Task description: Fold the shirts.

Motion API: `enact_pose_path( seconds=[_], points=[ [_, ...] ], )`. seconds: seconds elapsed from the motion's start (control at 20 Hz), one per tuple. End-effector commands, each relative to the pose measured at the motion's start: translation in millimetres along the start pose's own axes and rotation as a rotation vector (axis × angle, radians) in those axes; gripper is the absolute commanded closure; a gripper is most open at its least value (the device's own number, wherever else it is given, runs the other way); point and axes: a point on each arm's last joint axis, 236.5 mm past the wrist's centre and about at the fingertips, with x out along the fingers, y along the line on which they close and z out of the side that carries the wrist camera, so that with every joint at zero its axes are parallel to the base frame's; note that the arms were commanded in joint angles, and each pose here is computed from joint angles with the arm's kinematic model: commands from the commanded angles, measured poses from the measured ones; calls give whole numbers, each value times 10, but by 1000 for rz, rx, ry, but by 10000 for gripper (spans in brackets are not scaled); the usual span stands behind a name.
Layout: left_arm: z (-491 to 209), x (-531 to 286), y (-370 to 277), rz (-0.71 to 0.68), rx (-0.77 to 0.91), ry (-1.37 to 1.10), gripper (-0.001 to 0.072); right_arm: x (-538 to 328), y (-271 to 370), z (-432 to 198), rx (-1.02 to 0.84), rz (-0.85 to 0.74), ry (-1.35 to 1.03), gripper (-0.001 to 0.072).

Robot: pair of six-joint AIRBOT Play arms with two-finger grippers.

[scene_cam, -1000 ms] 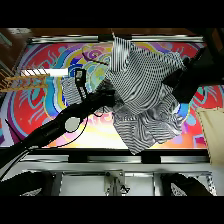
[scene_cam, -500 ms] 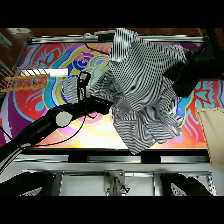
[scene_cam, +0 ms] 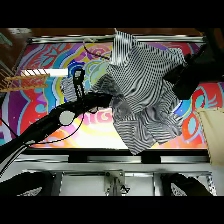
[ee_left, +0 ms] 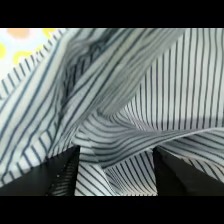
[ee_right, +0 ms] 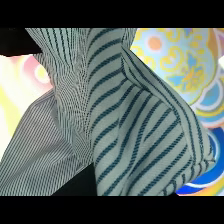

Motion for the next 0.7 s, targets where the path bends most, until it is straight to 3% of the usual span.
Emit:
enact_pose_path(
  seconds=[0.0, 0.25, 0.35, 0.45, 0.55, 0.6, 0.65],
  points=[
    [162, 52, 42, 11, -17, -85, 76, -3, 17, -3, -1, 7, 2, 633],
    [347, 126, -204, -49, -173, -247, 81, -2, 5, 9, 0, 2, -4, 633],
    [331, 187, -260, -68, -236, -275, 125, -4, 5, 11, 1, 1, -4, 632],
    [385, 198, -279, -82, -275, -316, 400, -3, 5, 10, 2, 2, -4, 633],
    [471, 164, -251, -81, -272, -345, 593, -3, 4, 10, 3, 1, -4, 632],
    [519, 135, -240, -81, -257, -353, 643, -3, 2, 9, 3, 0, -3, 633],
    [570, 97, -240, -79, -217, -360, 644, -3, -2, 5, 3, -2, -1, 633]
  ],
)
